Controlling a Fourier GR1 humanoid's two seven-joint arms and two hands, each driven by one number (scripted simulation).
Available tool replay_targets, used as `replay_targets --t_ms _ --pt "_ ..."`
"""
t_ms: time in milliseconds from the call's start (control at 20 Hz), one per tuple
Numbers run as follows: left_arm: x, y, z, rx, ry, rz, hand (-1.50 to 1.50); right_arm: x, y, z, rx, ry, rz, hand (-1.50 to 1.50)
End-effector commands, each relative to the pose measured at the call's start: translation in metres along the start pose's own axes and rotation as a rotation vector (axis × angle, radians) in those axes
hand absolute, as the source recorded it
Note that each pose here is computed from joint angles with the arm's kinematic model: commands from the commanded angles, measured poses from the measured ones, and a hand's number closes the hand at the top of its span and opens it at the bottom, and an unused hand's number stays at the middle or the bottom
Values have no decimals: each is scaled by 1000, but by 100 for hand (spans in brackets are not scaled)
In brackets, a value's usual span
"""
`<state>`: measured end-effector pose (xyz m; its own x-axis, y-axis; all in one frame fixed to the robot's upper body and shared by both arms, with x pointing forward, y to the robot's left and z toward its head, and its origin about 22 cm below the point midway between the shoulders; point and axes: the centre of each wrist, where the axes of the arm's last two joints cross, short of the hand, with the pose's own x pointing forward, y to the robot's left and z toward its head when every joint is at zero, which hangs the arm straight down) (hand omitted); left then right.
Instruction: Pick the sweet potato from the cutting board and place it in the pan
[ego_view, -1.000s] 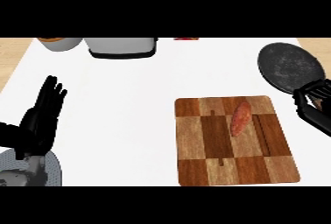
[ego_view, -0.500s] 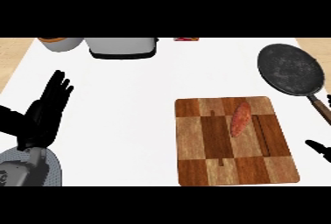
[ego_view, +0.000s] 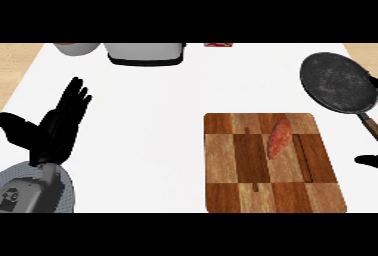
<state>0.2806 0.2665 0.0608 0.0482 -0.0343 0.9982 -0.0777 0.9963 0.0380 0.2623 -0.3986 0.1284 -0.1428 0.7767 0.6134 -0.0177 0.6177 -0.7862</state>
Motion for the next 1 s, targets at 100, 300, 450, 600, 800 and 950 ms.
replay_targets --t_ms 100,300,450,600,800,950 --pt "-4 -3 0 -6 2 -3 0 36 4 -42 148 87 170 -150" --pt "-1 -12 1 -31 -3 -7 0 34 19 -49 363 157 271 -150" --pt "6 -2 -2 -4 -1 -4 0 53 31 -50 527 201 299 -150" --pt "7 8 -9 11 -8 -6 0 55 40 -53 569 188 321 -150" --pt "-20 8 8 16 -4 1 0 75 51 -46 584 161 369 -150" --pt "-2 1 -2 -9 10 8 0 79 54 -48 574 195 513 -150"
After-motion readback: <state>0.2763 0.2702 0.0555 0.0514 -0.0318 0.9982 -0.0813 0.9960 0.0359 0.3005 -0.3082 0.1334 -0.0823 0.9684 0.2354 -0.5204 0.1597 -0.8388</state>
